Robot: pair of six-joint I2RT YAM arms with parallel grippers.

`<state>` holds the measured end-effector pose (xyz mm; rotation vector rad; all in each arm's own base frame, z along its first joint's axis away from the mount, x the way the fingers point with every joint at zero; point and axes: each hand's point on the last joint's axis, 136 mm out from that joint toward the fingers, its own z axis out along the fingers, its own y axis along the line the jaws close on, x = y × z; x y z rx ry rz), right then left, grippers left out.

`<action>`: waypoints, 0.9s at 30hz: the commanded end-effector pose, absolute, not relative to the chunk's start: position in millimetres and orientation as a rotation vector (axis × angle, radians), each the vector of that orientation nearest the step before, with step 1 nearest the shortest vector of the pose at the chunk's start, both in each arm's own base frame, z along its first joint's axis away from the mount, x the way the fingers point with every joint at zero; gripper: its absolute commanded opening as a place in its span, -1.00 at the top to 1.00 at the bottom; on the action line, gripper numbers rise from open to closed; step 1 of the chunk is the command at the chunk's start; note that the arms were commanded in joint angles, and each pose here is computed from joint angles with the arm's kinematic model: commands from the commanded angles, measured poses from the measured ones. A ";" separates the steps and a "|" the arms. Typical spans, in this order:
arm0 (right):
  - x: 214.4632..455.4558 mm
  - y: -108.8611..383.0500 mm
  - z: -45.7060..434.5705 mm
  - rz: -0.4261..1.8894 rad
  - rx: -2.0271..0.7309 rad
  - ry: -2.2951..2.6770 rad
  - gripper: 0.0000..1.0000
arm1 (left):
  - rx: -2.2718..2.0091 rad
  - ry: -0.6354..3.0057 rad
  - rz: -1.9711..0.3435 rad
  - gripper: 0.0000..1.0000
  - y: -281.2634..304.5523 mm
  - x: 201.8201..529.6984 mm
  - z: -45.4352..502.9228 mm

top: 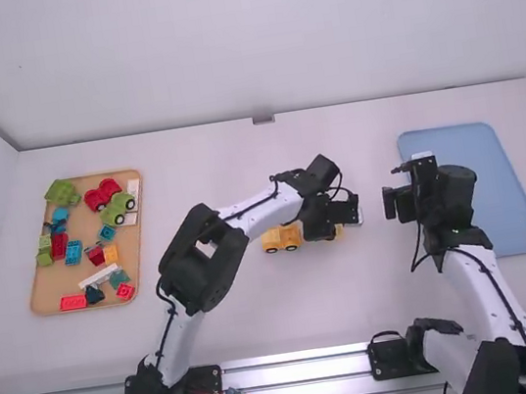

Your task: Assemble lego blocks to make yellow taxi

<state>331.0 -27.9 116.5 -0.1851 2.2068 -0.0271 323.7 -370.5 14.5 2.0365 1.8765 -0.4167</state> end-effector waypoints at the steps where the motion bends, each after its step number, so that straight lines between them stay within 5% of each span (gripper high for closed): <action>1: 332.6 -21.3 112.6 -0.016 -0.223 2.207 -0.98 | 2.041 1.887 -0.429 0.24 -369.5 319.1 10.5; 7: 333.3 -15.0 109.6 -0.014 -0.268 2.210 -0.99 | 2.022 1.898 -0.400 -0.06 -367.9 322.6 5.9; 8: 333.2 -12.7 109.5 -0.010 -0.281 2.209 -0.98 | 2.007 1.913 -0.390 -0.37 -367.5 324.4 5.7; 9: 333.3 -11.6 109.6 -0.009 -0.285 2.208 -0.97 | 2.008 1.916 -0.368 -0.98 -365.9 326.5 5.4; 19: 329.0 27.6 113.0 0.082 -0.634 2.104 -0.98 | 1.912 1.870 -0.337 -0.99 -344.7 359.2 72.5; 27: 317.0 62.9 87.8 0.238 -0.990 2.073 -0.98 | 1.697 1.956 -0.324 -0.98 -262.4 399.5 120.9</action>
